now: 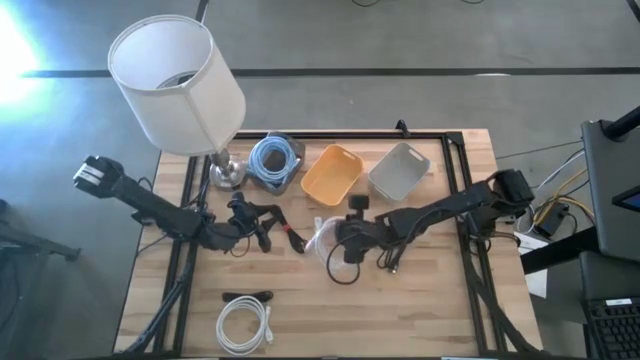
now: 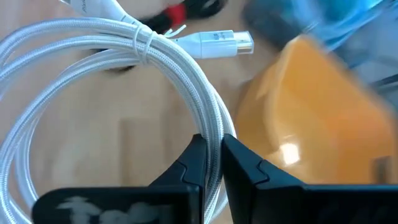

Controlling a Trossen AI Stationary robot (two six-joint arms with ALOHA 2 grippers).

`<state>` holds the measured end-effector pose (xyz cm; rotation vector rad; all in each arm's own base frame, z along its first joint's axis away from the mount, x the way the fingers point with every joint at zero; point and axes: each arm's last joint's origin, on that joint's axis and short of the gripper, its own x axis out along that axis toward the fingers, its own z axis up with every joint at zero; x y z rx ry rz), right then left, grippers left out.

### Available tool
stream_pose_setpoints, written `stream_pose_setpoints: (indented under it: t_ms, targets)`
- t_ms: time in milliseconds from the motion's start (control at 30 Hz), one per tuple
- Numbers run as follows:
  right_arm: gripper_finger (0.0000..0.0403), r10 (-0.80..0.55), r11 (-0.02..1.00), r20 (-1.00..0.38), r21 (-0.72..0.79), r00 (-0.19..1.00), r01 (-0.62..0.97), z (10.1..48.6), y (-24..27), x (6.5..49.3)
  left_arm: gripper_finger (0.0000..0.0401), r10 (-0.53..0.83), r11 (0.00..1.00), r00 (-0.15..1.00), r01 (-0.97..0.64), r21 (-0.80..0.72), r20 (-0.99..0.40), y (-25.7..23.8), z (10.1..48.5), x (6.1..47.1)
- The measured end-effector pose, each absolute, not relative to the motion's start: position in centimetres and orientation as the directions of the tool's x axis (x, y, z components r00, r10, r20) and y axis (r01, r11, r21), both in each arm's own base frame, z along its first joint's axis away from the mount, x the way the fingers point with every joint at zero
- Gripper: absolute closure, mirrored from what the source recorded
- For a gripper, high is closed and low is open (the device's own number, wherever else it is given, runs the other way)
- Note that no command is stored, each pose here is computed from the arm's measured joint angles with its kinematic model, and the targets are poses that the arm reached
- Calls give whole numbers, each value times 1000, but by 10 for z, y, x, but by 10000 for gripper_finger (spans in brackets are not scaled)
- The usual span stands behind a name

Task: Pick & Place USB Port
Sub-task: Put the right white HDMI cable into the yellow bin

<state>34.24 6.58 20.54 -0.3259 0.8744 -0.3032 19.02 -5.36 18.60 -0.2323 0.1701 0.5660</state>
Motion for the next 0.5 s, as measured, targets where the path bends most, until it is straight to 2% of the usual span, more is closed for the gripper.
stream_pose_setpoints:
  t_ms: [200,500]
  targets:
    - [374,-530,799,-582,-587,616,132,232,55,353,245,509,819,832,-547,-175,-220,-54,186,190]
    - [374,-659,677,-483,-714,577,175,267,13,349,245,509,818,832,-547,-176,-219,-54,187,190]
